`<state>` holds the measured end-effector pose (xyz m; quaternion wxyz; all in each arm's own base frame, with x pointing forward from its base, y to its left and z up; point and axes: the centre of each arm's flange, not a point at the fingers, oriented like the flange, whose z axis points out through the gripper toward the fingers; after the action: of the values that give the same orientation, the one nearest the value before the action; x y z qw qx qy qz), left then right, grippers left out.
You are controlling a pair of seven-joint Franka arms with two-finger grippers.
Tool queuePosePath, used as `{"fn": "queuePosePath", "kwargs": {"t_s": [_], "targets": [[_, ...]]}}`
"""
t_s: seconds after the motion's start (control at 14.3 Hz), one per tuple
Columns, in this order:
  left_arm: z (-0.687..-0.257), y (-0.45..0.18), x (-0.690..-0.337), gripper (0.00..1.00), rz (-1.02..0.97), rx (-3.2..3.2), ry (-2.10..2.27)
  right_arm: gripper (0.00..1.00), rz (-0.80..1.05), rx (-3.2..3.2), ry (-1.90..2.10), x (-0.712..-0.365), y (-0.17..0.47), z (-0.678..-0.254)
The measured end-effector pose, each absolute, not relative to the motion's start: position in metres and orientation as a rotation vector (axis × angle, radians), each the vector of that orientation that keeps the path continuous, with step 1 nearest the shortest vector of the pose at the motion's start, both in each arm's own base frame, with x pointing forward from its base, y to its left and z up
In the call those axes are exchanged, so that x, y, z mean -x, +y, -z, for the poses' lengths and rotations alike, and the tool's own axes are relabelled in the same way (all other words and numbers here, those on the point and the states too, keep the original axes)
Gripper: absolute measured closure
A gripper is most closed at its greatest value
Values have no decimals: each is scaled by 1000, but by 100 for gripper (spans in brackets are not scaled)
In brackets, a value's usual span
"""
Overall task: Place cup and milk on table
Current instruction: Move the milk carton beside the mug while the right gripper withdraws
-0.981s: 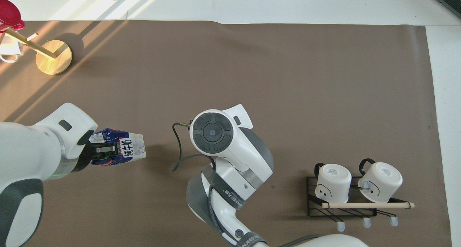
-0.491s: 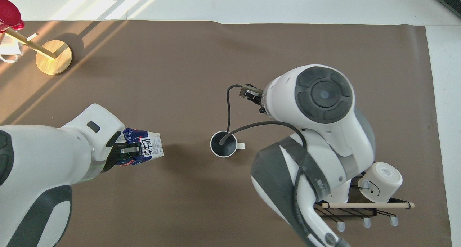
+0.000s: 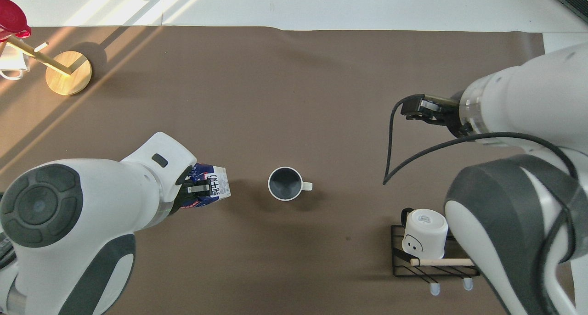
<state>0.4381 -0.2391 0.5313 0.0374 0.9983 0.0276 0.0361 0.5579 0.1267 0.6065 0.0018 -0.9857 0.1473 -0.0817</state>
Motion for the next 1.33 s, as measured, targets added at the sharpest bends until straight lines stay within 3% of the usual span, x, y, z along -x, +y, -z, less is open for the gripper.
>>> {"fn": "queuePosePath", "kwargs": {"t_s": [0.77, 1.33], "targets": [[-482, -295, -436, 54, -80, -3059, 61, 0, 115, 3176, 232, -540, 32, -658], [-463, -293, -434, 54, -79, -3064, 62, 0, 55, 3187, 154, -544, 24, -655]]}}
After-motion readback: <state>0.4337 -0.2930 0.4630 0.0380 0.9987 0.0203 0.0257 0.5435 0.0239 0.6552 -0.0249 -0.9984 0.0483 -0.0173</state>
